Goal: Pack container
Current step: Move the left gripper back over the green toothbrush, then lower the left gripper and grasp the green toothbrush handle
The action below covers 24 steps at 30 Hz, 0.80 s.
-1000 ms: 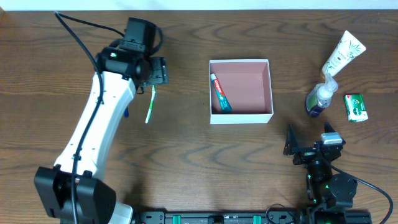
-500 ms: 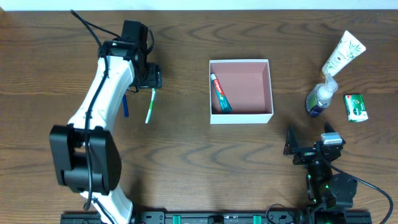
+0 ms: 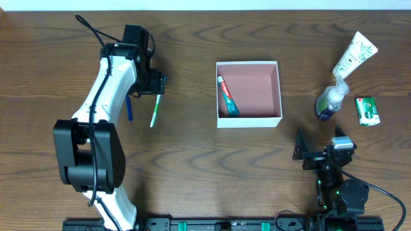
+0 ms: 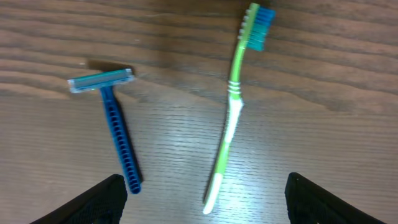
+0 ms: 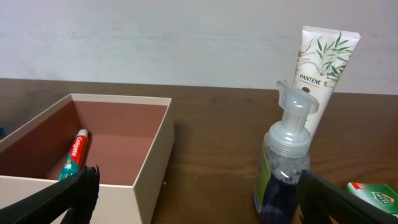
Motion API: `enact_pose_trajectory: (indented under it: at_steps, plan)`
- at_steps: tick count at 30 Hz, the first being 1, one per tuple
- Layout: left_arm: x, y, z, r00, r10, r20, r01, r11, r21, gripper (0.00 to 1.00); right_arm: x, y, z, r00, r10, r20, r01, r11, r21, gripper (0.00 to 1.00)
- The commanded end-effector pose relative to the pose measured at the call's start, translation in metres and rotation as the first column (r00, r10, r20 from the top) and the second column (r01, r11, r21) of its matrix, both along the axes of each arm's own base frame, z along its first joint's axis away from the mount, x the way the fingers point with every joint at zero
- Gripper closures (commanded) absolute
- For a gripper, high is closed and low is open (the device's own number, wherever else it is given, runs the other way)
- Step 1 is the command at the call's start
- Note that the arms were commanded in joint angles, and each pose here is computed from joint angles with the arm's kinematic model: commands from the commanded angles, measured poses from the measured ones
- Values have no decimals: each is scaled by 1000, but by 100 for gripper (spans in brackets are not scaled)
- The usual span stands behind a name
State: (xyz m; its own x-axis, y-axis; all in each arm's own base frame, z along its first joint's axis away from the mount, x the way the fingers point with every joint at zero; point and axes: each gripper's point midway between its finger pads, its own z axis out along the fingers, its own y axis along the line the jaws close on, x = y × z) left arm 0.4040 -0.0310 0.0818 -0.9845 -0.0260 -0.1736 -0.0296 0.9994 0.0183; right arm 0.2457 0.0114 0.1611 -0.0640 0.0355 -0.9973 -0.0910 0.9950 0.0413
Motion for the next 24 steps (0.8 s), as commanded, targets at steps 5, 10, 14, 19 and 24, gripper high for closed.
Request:
enact_pose_trajectory:
  at_steps: [5,10,14,19,24]
  plan:
    - [-3,-3,-19,998,-24,-50,23,999,-22,17,0,2,-1,1000,6,2,-6,1000,-19,1]
    - [-5,-3,-33,996,-23,-87,21,1000,-19,17,0,2,-1,1000,6,2,-6,1000,-19,1]
    - [-8,-2,-44,993,-19,-115,18,1000,-18,17,0,2,-1,1000,6,2,-6,1000,-19,1]
    - [-8,-3,-47,992,-20,-123,18,1000,-17,17,0,2,-1,1000,6,2,-6,1000,-19,1]
    - [-7,-3,-47,993,-19,-121,17,1000,-18,17,0,2,-1,1000,6,2,-6,1000,-19,1]
